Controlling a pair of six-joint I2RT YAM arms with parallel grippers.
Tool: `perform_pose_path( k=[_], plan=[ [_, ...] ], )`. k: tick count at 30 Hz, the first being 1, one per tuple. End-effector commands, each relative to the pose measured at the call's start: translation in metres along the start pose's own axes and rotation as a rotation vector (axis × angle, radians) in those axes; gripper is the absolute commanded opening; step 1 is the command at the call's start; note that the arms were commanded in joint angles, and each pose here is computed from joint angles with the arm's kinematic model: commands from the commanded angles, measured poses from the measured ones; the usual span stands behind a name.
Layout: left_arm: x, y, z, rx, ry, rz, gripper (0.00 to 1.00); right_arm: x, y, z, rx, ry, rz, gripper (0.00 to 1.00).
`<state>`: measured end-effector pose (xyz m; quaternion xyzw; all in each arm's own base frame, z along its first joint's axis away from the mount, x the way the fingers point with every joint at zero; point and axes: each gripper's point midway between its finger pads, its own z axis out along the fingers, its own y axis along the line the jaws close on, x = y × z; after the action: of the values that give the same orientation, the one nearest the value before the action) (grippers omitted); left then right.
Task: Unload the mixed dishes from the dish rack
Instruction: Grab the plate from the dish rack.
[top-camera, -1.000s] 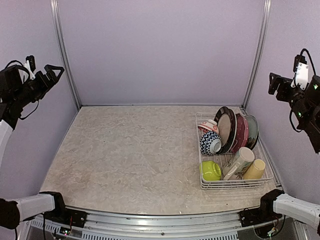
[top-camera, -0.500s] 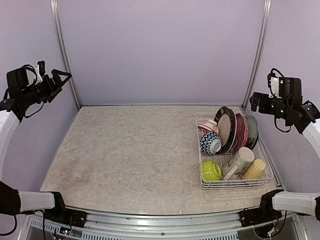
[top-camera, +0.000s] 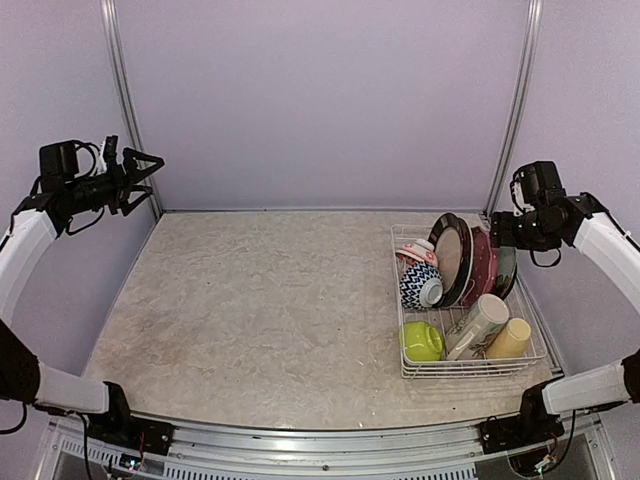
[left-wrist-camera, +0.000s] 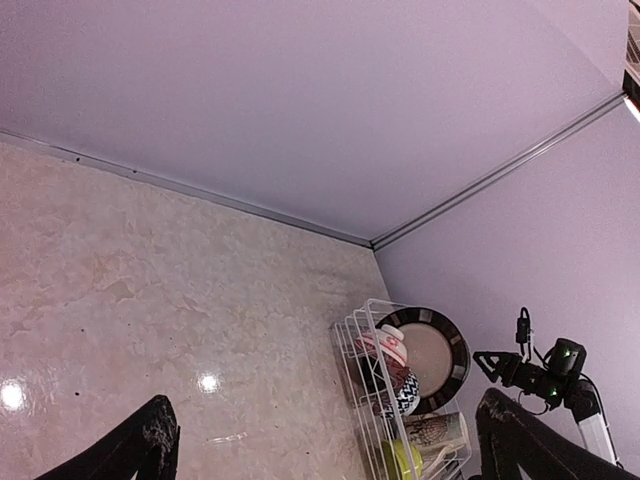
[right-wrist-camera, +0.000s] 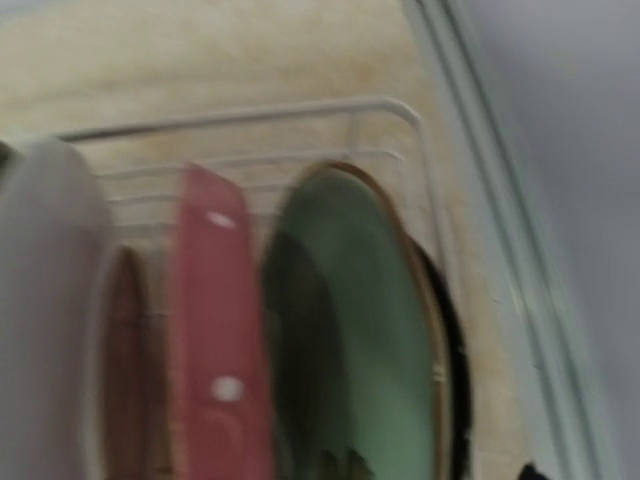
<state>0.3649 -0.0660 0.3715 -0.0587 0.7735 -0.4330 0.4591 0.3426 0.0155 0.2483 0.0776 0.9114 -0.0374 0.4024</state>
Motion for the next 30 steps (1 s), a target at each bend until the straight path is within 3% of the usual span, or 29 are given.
perform_pose_path(
  k=[1, 4, 7, 21, 30],
  plan=[
    [0.014, -0.009, 0.011, 0.070, 0.062, -0.022, 0.99, 0.006, -0.025, 0.002, 0.148, 0.036, -0.016, 0.81],
    [0.019, -0.011, 0.016, 0.078, 0.082, -0.027, 0.99, 0.006, -0.029, 0.013, 0.155, 0.044, -0.023, 0.70],
    [0.021, -0.013, 0.017, 0.083, 0.089, -0.025, 0.99, 0.006, -0.022, 0.026, 0.054, 0.057, 0.020, 0.57],
    [0.033, -0.015, 0.028, 0.111, 0.149, -0.038, 0.99, 0.010, -0.040, 0.054, 0.099, 0.026, 0.082, 0.55],
    [0.038, -0.010, 0.035, 0.113, 0.177, -0.064, 0.99, 0.035, -0.040, 0.082, 0.121, 0.104, 0.079, 0.31]
  ],
)
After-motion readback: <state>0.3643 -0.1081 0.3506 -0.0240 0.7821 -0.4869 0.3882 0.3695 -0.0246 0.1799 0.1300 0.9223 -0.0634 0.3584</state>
